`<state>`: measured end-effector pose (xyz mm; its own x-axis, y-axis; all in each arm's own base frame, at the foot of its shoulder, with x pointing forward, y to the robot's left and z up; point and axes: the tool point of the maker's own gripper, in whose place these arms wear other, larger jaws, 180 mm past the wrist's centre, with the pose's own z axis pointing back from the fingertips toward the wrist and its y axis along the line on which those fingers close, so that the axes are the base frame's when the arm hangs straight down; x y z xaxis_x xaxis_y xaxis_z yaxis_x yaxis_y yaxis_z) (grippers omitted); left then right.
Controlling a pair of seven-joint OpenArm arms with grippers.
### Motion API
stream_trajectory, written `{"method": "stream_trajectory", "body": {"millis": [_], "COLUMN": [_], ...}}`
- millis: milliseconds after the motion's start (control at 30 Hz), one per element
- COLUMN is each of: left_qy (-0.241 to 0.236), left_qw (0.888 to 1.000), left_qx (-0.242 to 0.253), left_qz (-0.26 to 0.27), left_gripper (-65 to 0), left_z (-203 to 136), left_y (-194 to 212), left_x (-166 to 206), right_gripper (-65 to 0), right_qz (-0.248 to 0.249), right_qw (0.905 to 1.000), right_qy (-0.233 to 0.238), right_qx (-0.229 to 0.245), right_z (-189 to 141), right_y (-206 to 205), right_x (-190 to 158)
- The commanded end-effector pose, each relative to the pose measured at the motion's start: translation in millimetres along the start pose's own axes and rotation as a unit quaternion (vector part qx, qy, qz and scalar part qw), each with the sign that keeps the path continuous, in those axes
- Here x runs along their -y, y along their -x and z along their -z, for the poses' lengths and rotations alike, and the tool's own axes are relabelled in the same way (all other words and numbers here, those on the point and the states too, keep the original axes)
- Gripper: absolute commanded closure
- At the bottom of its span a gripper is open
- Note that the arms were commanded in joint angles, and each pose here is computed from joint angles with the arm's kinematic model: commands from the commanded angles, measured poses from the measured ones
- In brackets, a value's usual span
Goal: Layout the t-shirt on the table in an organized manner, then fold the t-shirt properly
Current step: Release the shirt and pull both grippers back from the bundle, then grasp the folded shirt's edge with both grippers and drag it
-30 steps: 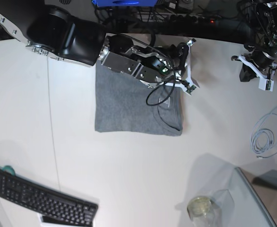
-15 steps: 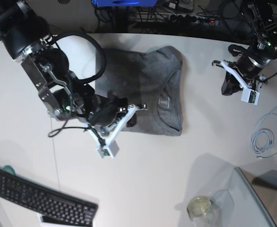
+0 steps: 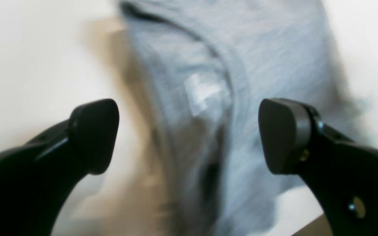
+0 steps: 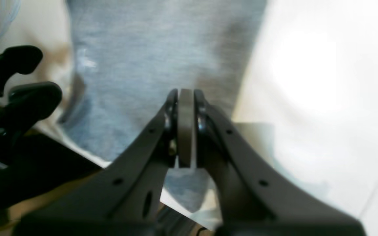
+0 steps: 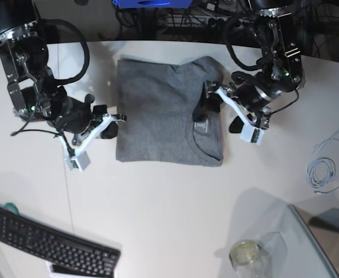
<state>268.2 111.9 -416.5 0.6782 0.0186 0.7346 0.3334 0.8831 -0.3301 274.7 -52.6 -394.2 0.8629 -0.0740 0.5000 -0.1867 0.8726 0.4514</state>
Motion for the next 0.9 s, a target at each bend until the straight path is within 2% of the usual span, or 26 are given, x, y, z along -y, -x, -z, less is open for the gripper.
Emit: {"method": "stream_trajectory", "body": {"millis": [0, 100, 367, 400, 500, 600, 633, 700, 767, 867], "left_qy": [0.008, 0.022, 0.048, 0.050, 0.058, 0.053, 0.053, 0.048, 0.050, 0.060], "left_qw": [1.000, 0.998, 0.995, 0.995, 0.993, 0.993, 0.994, 0.995, 0.996, 0.995], "left_qx": [0.021, 0.020, 0.016, 0.011, -0.017, -0.029, -0.029, -0.026, -0.044, -0.081], "left_qz": [-0.007, -0.052, -0.087, -0.087, -0.097, -0.097, -0.095, -0.079, -0.053, 0.019], "left_gripper": [-65.0, -65.0, -65.0, -58.9, -31.4, -7.4, -1.2, 0.0, 0.0, 0.0], "left_z": [1, 14, 41, 44, 52, 52, 52, 47, 44, 44], "left_y": [-11, -3, 12, 15, 32, 37, 35, 28, 25, 10], "left_x": [-3, -7, -1, -2, -2, -10, -11, -17, -19, -20], "right_gripper": [-0.8, -0.8, -0.8, -0.8, -0.8, -0.8, -0.8, -0.8, -0.8, -0.8], "right_qz": [-0.008, -0.005, -0.003, -0.003, -0.003, 0.007, 0.011, 0.024, 0.037, 0.043], "right_qw": [0.9996, 0.9998, 0.9999, 0.9998, 0.9998, 0.9998, 0.9997, 0.9990, 0.9980, 0.9966], "right_qy": [-0.015, -0.014, -0.014, -0.014, -0.013, 0.000, 0.005, 0.017, 0.030, 0.040], "right_qx": [0.020, 0.014, 0.010, 0.011, 0.012, 0.020, 0.022, 0.032, 0.043, 0.058], "right_z": [-3, -3, -3, -3, -3, -8, -10, -16, -21, -30], "right_y": [-13, -6, -1, -2, -2, -6, -6, -10, -15, -20], "right_x": [-8, -7, -6, -6, -6, 6, 11, 23, 35, 50]}}
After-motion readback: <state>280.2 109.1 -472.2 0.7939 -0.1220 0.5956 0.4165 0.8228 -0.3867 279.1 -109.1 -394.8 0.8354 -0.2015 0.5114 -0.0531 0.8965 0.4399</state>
